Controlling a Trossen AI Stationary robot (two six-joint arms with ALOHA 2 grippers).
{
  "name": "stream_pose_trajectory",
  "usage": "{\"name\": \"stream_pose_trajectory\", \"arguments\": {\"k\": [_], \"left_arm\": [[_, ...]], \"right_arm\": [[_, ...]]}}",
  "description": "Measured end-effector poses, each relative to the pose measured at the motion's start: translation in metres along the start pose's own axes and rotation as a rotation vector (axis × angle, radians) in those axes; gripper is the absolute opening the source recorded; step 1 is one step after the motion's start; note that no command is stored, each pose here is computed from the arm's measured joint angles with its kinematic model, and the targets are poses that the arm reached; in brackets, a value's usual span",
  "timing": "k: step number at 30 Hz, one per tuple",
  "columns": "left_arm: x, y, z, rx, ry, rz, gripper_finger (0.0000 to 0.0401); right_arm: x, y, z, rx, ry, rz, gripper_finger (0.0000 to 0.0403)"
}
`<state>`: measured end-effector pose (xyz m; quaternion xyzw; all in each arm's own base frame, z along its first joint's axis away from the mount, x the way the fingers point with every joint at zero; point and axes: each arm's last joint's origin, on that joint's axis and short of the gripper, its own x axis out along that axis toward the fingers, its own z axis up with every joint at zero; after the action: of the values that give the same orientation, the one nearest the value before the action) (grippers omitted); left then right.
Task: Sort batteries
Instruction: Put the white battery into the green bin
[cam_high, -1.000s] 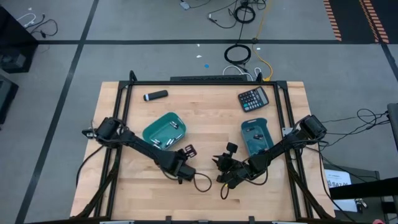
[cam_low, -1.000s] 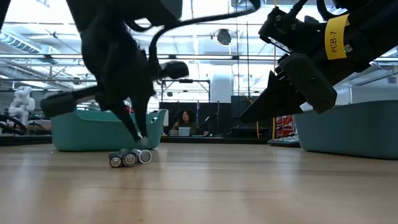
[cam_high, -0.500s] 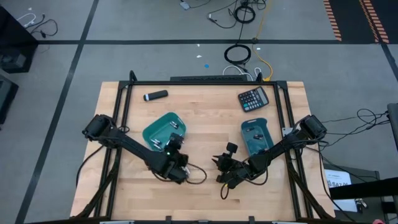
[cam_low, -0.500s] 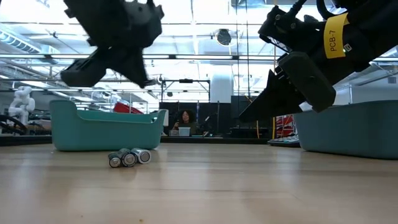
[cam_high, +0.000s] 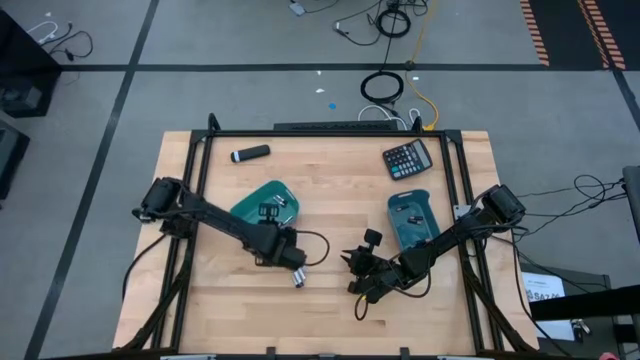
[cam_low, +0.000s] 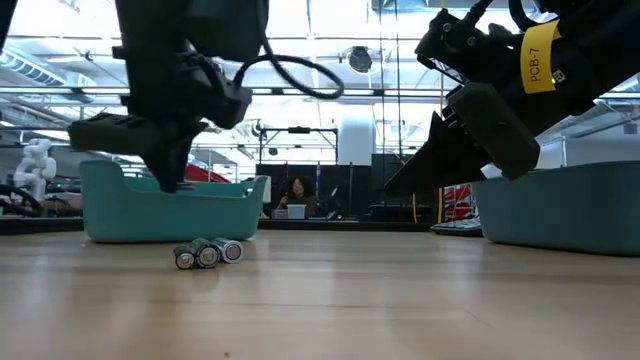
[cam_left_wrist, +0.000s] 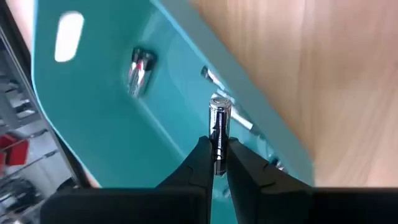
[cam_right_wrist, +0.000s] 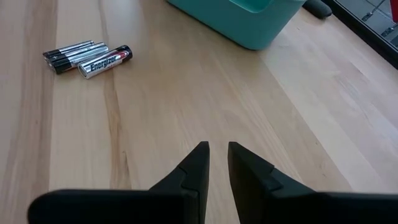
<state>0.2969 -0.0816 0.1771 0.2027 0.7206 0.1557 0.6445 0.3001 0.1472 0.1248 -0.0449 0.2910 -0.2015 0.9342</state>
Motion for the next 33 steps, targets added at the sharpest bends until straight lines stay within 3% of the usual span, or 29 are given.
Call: {"name": "stream_pose_trajectory", "arguments": {"k": [5, 13, 16, 20, 24, 29, 31, 33], "left_arm": [[0.005, 0.009, 0.005, -0.055, -0.001, -0.048, 0.0058], [0.008, 0.015, 0.005, -0.038, 0.039, -0.086, 0.0146], [0.007, 0.014, 0.004, 0.067, 0.027, -0.054, 0.0153], [-0.001, 0.003, 0.002, 0.371, -0.010, 0.056, 0.0153], [-0.008, -0.015, 0.008, 0.595, -0.135, 0.009, 0.0153], [-0.020, -0.036, 0.022, 0.641, -0.362, -0.109, 0.0153], [-0.023, -0.040, 0.023, 0.646, -0.396, -0.069, 0.0153], [-0.023, -0.038, 0.021, 0.646, -0.362, 0.038, 0.0153]], "right_arm": [[0.000, 0.000, 0.000, 0.000, 0.000, 0.000, 0.0050], [0.000, 0.000, 0.000, -0.001, 0.001, 0.000, 0.0050], [0.000, 0.000, 0.000, -0.003, 0.001, 0.000, 0.0050], [0.000, 0.000, 0.000, -0.005, 0.001, 0.000, 0.0050], [0.000, 0.000, 0.000, -0.006, 0.001, -0.001, 0.0050], [0.000, 0.000, 0.000, -0.008, 0.002, -0.001, 0.0050], [0.000, 0.000, 0.000, -0.010, 0.002, -0.001, 0.0050], [0.000, 0.000, 0.000, -0.010, 0.002, -0.001, 0.0050]]}}
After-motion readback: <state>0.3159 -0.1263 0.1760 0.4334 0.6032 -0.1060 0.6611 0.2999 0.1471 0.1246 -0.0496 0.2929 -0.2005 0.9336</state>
